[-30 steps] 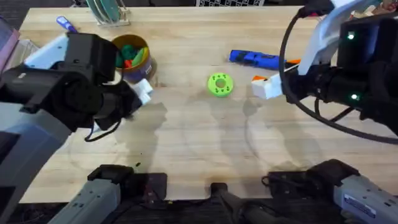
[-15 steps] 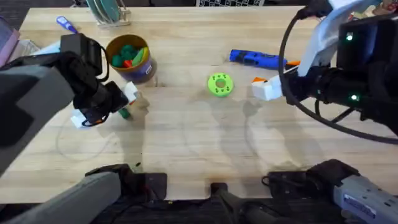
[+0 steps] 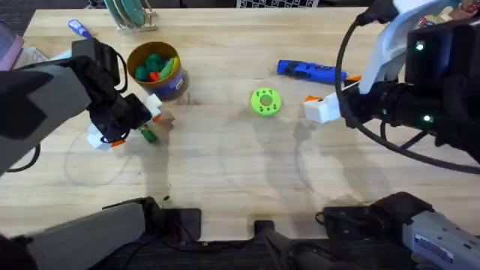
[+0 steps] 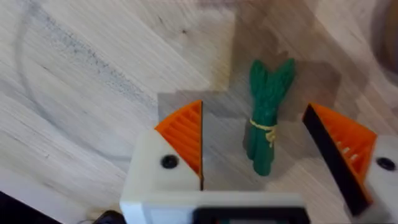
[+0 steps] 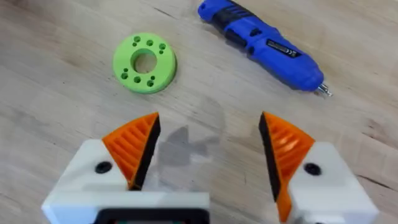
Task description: Pick up the gripper from the table and insert it into the empty holder that is missing its gripper. Then pick up a screw, insert it into the mounting hole, and use the screwdriver to tighten it. Finally, clean up the table by picking up the vegetable and placing it into the bucket.
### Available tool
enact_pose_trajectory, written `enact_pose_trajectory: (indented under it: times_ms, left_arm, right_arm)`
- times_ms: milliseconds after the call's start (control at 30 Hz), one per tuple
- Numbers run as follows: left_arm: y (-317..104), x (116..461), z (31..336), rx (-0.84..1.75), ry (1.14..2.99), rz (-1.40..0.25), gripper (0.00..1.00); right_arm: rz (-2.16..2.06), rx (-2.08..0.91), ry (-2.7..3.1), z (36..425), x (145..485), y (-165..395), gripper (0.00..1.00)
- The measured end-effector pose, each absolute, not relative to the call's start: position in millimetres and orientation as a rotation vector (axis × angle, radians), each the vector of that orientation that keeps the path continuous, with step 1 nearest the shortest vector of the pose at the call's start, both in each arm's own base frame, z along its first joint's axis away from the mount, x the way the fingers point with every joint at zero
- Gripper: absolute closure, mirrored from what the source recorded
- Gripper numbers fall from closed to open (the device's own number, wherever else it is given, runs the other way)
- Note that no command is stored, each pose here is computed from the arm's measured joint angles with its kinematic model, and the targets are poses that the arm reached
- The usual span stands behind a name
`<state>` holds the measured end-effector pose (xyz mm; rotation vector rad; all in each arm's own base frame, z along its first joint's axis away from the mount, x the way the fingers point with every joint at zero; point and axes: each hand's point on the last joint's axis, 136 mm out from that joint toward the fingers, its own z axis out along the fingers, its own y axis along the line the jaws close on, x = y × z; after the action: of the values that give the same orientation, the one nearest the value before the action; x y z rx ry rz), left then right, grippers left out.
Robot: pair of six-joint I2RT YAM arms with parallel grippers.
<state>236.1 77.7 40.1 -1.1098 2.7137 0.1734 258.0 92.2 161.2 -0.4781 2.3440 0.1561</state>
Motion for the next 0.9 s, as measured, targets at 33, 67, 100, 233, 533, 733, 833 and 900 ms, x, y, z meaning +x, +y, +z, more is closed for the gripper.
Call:
enact_pose_trajectory:
  times_ms: [33, 67, 100, 233, 533, 733, 833, 900]
  left_arm:
    - [77.1, 235.6, 37.5, -1.113, 2.725, 0.172, 0.016]
    - [76.2, 235.1, 34.2, -1.116, 2.738, 0.169, 0.015]
    - [74.5, 236.3, 32.0, -1.118, 2.745, 0.155, 0.015]
    - [73.7, 239.7, 31.6, -1.115, 2.752, 0.14, 0.092]
    - [71.5, 247.3, 32.6, -1.1, 2.742, 0.106, 0.983]
    - [67.3, 227.5, 35.0, -1.127, 2.823, 0.132, 0.98]
    - [65.8, 220.6, 52.1, -1.134, 2.843, 0.138, 0.981]
    - [66.8, 225.4, 72.8, -1.123, 2.809, 0.128, 0.981]
  right_arm:
    - [0.156, -0.478, 2.344, 161.2, 258.0, 92.3, 0.039]
    - [0.156, -0.478, 2.344, 161.2, 258.0, 92.2, 0.037]
    - [0.156, -0.478, 2.344, 161.2, 258.0, 92.2, 0.037]
    - [0.157, -0.475, 2.345, 161.2, 258.0, 92.3, 0.038]
    - [0.157, -0.474, 2.345, 161.2, 258.0, 92.2, 0.037]
    - [0.157, -0.474, 2.345, 161.3, 258.0, 92.2, 0.039]
    - [0.157, -0.474, 2.343, 161.5, 258.4, 92.3, 0.038]
    - [0.158, -0.472, 2.336, 162.7, 259.6, 92.7, 0.038]
